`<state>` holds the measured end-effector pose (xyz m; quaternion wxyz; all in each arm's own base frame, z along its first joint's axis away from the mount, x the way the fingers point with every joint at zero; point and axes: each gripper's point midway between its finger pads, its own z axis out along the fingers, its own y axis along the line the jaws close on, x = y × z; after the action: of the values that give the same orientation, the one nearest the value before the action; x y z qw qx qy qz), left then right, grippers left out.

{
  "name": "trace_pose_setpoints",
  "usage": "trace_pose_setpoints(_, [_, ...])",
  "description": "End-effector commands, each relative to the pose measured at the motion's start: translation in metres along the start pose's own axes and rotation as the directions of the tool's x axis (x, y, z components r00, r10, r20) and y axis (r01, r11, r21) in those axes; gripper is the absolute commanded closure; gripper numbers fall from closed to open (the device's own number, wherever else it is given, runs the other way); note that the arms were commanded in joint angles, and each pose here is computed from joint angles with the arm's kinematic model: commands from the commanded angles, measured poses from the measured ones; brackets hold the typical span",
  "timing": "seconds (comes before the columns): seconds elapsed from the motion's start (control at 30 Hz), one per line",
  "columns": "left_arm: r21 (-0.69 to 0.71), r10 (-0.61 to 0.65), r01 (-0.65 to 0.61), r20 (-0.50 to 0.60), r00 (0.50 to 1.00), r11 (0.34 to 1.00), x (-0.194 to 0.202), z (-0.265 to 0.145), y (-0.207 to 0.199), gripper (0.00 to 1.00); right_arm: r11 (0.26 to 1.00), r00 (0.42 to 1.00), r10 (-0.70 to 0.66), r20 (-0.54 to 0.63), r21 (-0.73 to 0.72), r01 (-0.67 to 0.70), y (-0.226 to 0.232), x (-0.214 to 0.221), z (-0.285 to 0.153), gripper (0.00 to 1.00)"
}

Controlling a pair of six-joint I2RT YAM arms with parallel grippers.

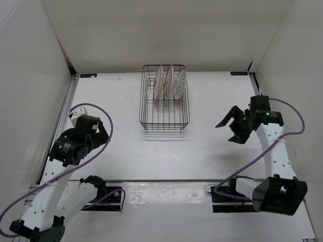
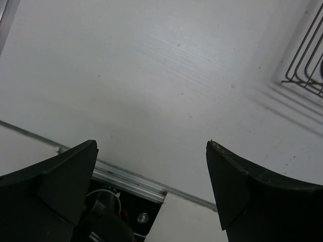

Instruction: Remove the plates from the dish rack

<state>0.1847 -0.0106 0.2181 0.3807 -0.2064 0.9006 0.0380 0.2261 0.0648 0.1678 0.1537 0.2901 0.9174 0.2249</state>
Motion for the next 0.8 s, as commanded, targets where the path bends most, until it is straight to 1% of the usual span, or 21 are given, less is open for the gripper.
trace_pose_setpoints(0.0, [-0.011, 0.005, -0.005, -0.046, 0.999, 1.000, 0.031, -0.008, 0.024, 0.00, 0.999, 0.994, 0.007, 0.107, 0.047, -0.013, 0.005, -0.025, -0.021, 0.10])
trace_pose_setpoints(0.03, [-0.023, -0.013, 0.012, -0.013, 1.000, 1.000, 0.029, -0.009, 0.030, 0.00, 0.980, 0.985, 0.036, 0.168, 0.187, -0.067, -0.017, -0.035, -0.026, 0.10])
trace_pose_setpoints(0.07, [-0.027, -0.024, 0.024, -0.003, 1.000, 0.999, 0.030, -0.006, 0.031, 0.00, 0.968, 0.980, 0.089, 0.179, 0.216, -0.127, -0.021, -0.035, -0.028, 0.10])
trace_pose_setpoints(0.1, [-0.024, -0.031, 0.031, 0.014, 0.999, 0.999, 0.028, -0.007, 0.032, 0.00, 0.953, 0.984, 0.109, 0.144, 0.266, -0.144, -0.028, -0.029, -0.031, 0.10])
trace_pose_setpoints(0.13, [-0.026, -0.037, 0.038, 0.033, 0.999, 0.999, 0.026, -0.008, 0.034, 0.00, 0.926, 0.982, 0.110, 0.151, 0.344, -0.156, -0.039, -0.032, -0.038, 0.10])
trace_pose_setpoints(0.17, [-0.032, -0.037, 0.038, 0.039, 0.999, 0.999, 0.025, -0.009, 0.036, 0.00, 0.927, 0.986, 0.086, 0.144, 0.350, -0.132, -0.036, -0.035, -0.044, 0.10])
trace_pose_setpoints(0.2, [-0.034, -0.078, 0.080, 0.044, 0.996, 0.996, 0.025, -0.011, 0.036, 0.00, 0.931, 0.993, 0.037, 0.111, 0.357, -0.075, -0.037, -0.039, -0.043, 0.10])
trace_pose_setpoints(0.23, [-0.042, -0.110, 0.112, 0.045, 0.993, 0.993, 0.024, -0.013, 0.037, 0.00, 0.948, 0.995, -0.010, 0.095, 0.317, -0.020, -0.027, -0.044, -0.044, 0.10])
trace_pose_setpoints(0.37, [0.003, -0.101, 0.101, 0.055, 0.993, 0.995, 0.014, -0.021, 0.030, 0.00, 0.947, 0.977, -0.025, 0.214, 0.319, -0.045, -0.015, -0.074, -0.065, 0.10])
trace_pose_setpoints(0.4, [0.011, -0.108, 0.108, 0.059, 0.992, 0.994, 0.011, -0.025, 0.029, 0.00, 0.955, 0.974, -0.029, 0.225, 0.295, -0.040, -0.008, -0.078, -0.067, 0.10])
trace_pose_setpoints(0.43, [0.006, -0.107, 0.107, 0.052, 0.993, 0.994, 0.011, -0.025, 0.029, 0.00, 0.970, 0.962, -0.045, 0.270, 0.244, -0.023, 0.006, -0.091, -0.072, 0.10])
trace_pose_setpoints(0.47, [0.034, -0.109, 0.108, 0.046, 0.993, 0.994, 0.011, -0.028, 0.025, 0.00, 0.993, 0.964, -0.062, 0.259, 0.112, 0.033, 0.034, -0.094, -0.068, 0.10])
trace_pose_setpoints(0.5, [0.048, -0.088, 0.086, 0.050, 0.995, 0.995, 0.009, -0.030, 0.024, 0.00, 0.996, 0.958, -0.084, 0.273, 0.061, 0.070, 0.046, -0.099, -0.068, 0.10])
trace_pose_setpoints(0.53, [0.088, -0.093, 0.086, 0.080, 0.992, 0.992, 0.002, -0.033, 0.019, 0.00, 0.996, 0.942, -0.080, 0.327, -0.019, 0.091, 0.068, -0.113, -0.074, 0.10])
trace_pose_setpoints(0.57, [0.101, -0.065, 0.057, 0.078, 0.995, 0.993, 0.004, -0.032, 0.017, 0.00, 0.987, 0.939, -0.078, 0.334, -0.105, 0.119, 0.088, -0.119, -0.074, 0.10])
trace_pose_setpoints(0.6, [0.114, -0.054, 0.047, 0.051, 0.997, 0.992, 0.013, -0.026, 0.014, 0.00, 0.983, 0.937, -0.035, 0.348, -0.158, 0.095, 0.103, -0.129, -0.075, 0.10])
trace_pose_setpoints(0.63, [0.127, -0.056, 0.049, 0.053, 0.997, 0.991, 0.015, -0.025, 0.013, 0.00, 0.978, 0.942, 0.001, 0.335, -0.197, 0.069, 0.116, -0.130, -0.072, 0.10])
trace_pose_setpoints(0.67, [0.160, -0.041, 0.039, 0.010, 0.999, 0.986, 0.026, -0.022, 0.006, 0.00, 0.958, 0.935, 0.002, 0.355, -0.269, 0.100, 0.140, -0.141, -0.075, 0.10])
trace_pose_setpoints(0.7, [0.172, -0.022, 0.023, -0.007, 1.000, 0.985, 0.033, -0.016, 0.002, 0.00, 0.957, 0.947, -0.018, 0.321, -0.269, 0.109, 0.152, -0.140, -0.059, 0.10])
trace_pose_setpoints(0.73, [0.209, -0.023, 0.028, -0.025, 0.999, 0.977, 0.039, -0.014, -0.004, 0.00, 0.947, 0.928, -0.077, 0.366, -0.264, 0.183, 0.172, -0.145, -0.068, 0.10])
trace_pose_setpoints(0.77, [0.236, -0.020, 0.030, -0.045, 0.999, 0.971, 0.043, -0.015, -0.009, 0.00, 0.952, 0.936, -0.143, 0.321, -0.213, 0.218, 0.195, -0.142, -0.046, 0.10])
